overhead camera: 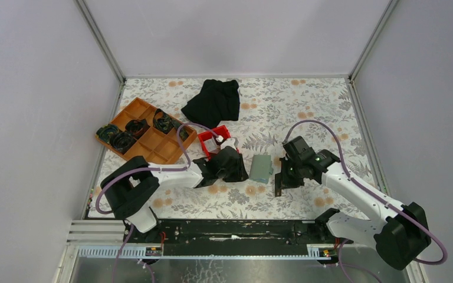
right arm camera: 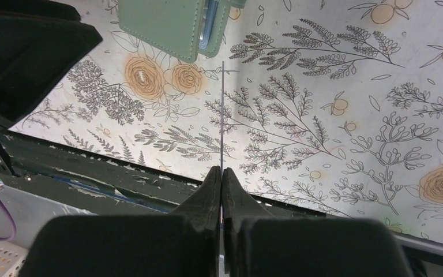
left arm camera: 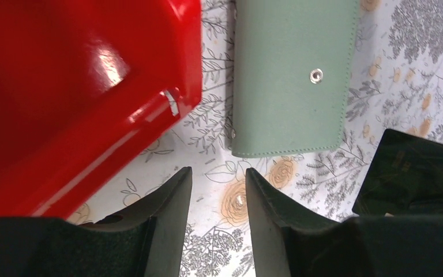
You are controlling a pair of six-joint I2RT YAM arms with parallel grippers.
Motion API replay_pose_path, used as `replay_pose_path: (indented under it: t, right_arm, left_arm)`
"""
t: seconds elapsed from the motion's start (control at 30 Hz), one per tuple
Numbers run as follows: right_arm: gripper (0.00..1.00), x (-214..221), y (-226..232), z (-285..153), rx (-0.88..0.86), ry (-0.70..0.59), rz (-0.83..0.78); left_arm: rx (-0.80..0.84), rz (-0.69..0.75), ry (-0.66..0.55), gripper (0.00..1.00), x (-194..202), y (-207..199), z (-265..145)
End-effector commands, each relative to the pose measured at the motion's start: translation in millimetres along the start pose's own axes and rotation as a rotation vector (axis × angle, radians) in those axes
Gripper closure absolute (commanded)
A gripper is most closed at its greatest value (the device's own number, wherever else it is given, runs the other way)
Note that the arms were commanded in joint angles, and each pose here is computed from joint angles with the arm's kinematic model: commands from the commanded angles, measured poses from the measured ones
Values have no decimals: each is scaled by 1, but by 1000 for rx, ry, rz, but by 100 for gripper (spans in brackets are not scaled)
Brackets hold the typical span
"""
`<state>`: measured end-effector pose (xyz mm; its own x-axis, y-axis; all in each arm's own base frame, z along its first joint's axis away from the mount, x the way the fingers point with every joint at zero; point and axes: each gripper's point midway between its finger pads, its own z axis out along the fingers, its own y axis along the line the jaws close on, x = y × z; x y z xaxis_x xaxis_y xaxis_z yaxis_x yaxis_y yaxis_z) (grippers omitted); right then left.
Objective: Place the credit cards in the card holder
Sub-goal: Open the card holder at the center of the board.
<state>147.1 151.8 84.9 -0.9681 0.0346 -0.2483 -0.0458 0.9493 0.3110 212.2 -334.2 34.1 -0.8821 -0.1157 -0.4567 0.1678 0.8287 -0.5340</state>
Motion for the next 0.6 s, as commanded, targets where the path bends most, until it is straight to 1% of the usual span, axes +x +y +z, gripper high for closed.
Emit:
replay_pose_path:
  t: [0.0,0.37,0.57]
  right_arm:
    - [100,-3,9,9,-28,4,-8]
    - [100,-10,18,34,-53,26,-19]
    - [100,-15,20,46,-36,41,-37]
  left_arm:
    - [-63,21,-45,53,-7,10,6]
    - [-105,63,-19,53,-5,16,21]
    - [-111,72,-14,53,-6,15,26]
